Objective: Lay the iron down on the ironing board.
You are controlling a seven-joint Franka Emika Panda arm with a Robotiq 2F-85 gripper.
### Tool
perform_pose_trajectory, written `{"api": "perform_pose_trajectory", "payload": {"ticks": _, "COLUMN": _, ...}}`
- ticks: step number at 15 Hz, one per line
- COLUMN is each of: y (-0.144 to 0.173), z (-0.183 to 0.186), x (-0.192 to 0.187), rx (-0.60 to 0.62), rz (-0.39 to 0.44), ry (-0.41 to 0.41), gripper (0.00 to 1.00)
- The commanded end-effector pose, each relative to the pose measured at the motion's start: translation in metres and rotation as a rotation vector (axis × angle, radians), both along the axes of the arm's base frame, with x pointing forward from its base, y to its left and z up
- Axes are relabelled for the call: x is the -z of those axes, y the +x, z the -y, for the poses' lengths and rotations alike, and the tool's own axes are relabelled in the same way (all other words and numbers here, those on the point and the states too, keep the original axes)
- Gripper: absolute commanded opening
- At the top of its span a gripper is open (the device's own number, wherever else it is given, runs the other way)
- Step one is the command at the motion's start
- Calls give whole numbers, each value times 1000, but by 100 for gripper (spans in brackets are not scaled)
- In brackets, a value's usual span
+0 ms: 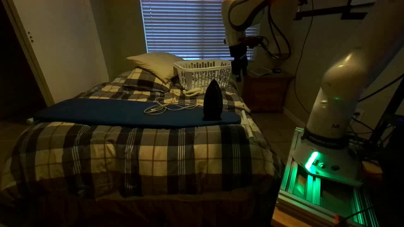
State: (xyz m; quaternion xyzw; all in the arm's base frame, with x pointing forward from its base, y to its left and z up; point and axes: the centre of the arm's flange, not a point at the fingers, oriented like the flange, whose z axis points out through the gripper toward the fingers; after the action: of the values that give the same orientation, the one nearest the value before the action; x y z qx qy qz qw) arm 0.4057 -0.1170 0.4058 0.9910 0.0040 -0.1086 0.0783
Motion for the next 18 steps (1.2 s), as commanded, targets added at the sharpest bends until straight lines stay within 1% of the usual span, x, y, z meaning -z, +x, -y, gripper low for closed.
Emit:
{"api": "perform_pose_trajectory", "payload": {"ticks": 1, "y": 0, "z": 0, "x": 0, "rx": 0, "rz": 0, "ry": 0, "gripper": 100}}
{"api": "perform_pose_trajectory", "payload": {"ticks": 6, "y": 0, "z": 0, "x": 0, "rx": 0, "rz": 0, "ry": 0, "gripper": 100}}
{"api": "perform_pose_trajectory", "payload": {"ticks": 7, "y": 8, "z": 0, "x": 3, "rx": 35, "rz": 2, "ry": -4, "gripper": 100}}
{"api": "perform_pose_trajectory", "payload": {"ticks": 11, "y": 59, "z": 16, "x": 13, "rx": 271, "rz": 42, "ry": -11, "gripper": 100}}
{"api": "perform_pose_trajectory", "payload": {"ticks": 14, "y": 99, "z": 34, "x": 12, "rx": 423, "rz": 61, "ry": 21, "gripper": 100}}
{"api": "perform_pose_trajectory", "payload": {"ticks": 16, "y": 120, "z": 45, "x": 7, "rx": 520, "rz": 75, "ry": 53, "gripper": 100}}
{"api": "perform_pose_trajectory", "payload": {"ticks": 18, "y": 134, "z": 53, "x": 0, "rx": 610, "rz": 99, "ry": 98, "gripper": 100}}
